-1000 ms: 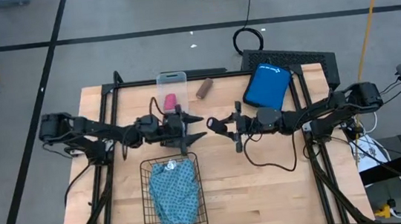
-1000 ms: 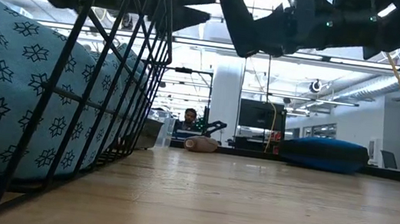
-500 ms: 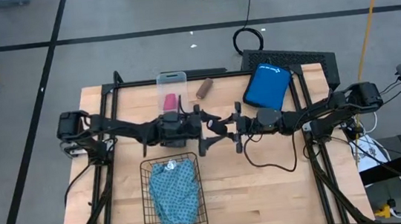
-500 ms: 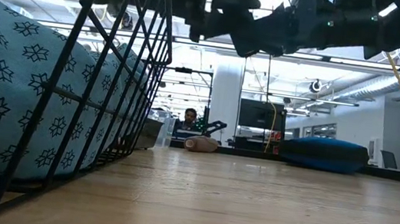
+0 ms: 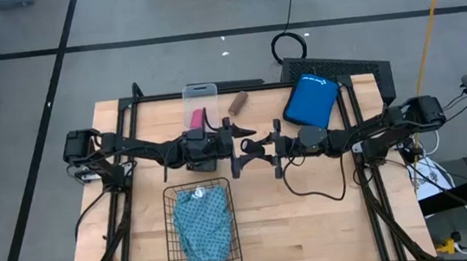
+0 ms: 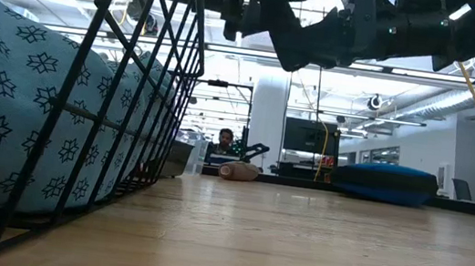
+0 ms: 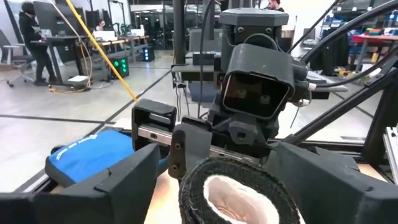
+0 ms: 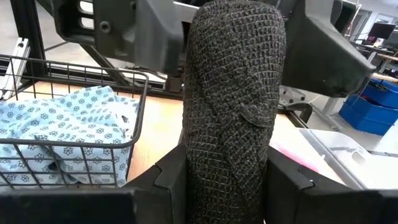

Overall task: Pick & place medical supplies in basket/bin
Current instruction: Put the black bandage into the transparent bin

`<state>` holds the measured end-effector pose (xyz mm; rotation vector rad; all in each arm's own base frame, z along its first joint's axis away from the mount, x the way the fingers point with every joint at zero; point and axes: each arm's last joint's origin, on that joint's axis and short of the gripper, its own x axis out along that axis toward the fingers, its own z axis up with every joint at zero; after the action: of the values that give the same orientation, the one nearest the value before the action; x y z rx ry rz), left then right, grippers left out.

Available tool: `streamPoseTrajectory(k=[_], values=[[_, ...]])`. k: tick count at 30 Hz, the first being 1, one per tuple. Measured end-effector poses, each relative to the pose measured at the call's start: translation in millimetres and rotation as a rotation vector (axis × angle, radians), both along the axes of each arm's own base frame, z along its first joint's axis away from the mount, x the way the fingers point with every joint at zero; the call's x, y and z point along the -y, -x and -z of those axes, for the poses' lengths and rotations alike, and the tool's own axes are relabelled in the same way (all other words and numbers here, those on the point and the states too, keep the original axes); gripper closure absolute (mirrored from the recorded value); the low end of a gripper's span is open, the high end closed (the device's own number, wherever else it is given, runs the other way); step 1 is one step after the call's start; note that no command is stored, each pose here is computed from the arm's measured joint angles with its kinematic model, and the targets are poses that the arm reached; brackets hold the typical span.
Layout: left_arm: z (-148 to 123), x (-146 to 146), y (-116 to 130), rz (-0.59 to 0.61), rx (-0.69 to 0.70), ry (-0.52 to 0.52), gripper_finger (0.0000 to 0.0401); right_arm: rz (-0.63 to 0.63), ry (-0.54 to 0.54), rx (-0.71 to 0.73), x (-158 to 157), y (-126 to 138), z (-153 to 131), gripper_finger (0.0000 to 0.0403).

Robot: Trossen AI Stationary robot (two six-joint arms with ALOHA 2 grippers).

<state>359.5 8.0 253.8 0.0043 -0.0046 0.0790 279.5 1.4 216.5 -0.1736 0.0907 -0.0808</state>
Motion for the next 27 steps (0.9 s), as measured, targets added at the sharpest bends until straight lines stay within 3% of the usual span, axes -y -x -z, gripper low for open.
streamPoseTrajectory(k=[11, 18, 23, 27], values=[[3.5, -0.4, 0.1, -0.002, -0.035, 0.01, 0.0138, 0.0, 0.002, 0.015, 0.0, -0.2, -1.5, 0.0268], [3.7, -0.3, 0.1, -0.001, -0.035, 0.035, 0.0231, 0.002, -0.002, 0.007, 0.1, -0.1, -0.7, 0.0268], [2.9, -1.9, 1.4, -0.006, -0.045, 0.013, 0.0303, 0.008, -0.076, -0.009, 0.1, 0.0, 1.2, 0.0252], [-9.7, -4.5, 11.7, -0.033, -0.072, -0.038, 0.0321, 0.013, -0.102, -0.005, 0.5, -0.3, 0.1, 0.0233]])
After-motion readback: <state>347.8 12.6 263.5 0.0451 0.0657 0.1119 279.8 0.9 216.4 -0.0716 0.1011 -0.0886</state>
